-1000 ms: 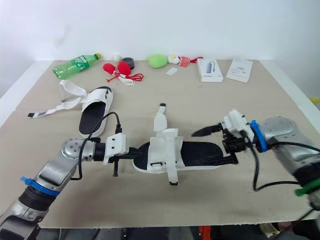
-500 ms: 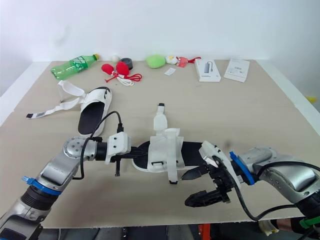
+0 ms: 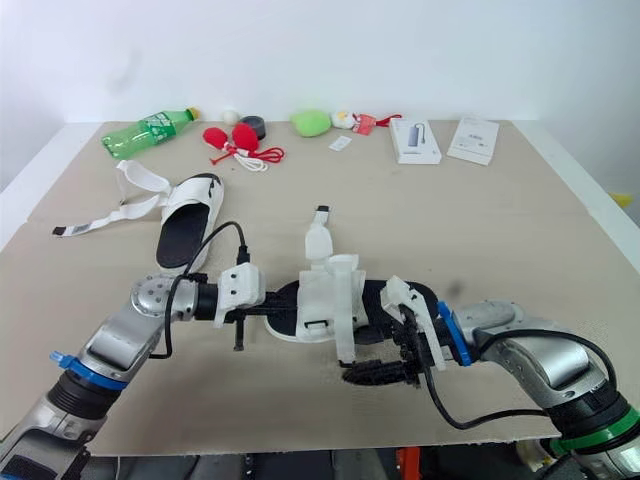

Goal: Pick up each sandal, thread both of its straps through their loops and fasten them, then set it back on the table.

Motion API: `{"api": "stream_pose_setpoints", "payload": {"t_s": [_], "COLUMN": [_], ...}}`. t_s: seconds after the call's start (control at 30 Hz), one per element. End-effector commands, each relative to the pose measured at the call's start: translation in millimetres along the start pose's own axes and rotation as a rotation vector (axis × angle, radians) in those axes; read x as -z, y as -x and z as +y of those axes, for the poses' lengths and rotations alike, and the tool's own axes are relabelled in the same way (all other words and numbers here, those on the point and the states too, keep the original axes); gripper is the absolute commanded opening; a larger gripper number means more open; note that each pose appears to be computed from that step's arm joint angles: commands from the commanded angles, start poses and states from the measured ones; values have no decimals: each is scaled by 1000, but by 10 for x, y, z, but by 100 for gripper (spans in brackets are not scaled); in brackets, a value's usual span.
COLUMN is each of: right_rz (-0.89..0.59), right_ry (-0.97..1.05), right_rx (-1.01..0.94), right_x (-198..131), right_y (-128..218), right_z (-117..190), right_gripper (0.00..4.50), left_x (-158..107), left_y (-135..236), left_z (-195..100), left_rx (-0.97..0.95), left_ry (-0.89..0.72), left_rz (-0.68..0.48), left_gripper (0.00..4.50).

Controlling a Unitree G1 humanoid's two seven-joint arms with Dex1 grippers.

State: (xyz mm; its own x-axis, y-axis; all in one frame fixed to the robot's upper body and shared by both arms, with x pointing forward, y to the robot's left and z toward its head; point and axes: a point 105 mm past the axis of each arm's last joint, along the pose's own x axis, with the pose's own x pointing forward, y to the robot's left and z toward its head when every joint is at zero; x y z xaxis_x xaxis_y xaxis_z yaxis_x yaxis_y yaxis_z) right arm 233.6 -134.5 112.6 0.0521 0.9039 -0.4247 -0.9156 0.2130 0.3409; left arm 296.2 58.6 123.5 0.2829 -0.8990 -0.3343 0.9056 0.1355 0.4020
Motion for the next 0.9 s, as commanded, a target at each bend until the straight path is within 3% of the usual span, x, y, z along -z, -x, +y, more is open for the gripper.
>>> {"api": "stream_pose_setpoints", "payload": {"t_s": [0.03,0.07,0.1,0.27,0.47,0.77,0.9], "right_rz": [-30,-29,-19,0,-21,-175,-167], "right_ry": [-26,-31,-35,-72,-107,-205,-224], "right_rx": [17,18,24,27,-2,-164,-91], "right_x": [-58,-55,-38,51,27,-972,-1072], "right_y": [35,29,18,-62,-76,231,222], "right_z": [0,-2,-11,-34,-26,101,-73], "right_gripper": [245,203,193,5,5,5,5], "left_x": [-64,-63,-64,-61,-53,-27,-34], "left_y": [5,4,3,-1,8,-13,-43], "left_z": [56,58,59,60,61,54,49], "left_rx": [-22,-22,-23,-26,-33,-26,-24], "left_ry": [-44,-44,-44,-42,-38,-42,-44], "left_rz": [-12,-11,-12,-13,-11,-4,-10], "left_gripper": [0,0,0,0,0,0,0]}}
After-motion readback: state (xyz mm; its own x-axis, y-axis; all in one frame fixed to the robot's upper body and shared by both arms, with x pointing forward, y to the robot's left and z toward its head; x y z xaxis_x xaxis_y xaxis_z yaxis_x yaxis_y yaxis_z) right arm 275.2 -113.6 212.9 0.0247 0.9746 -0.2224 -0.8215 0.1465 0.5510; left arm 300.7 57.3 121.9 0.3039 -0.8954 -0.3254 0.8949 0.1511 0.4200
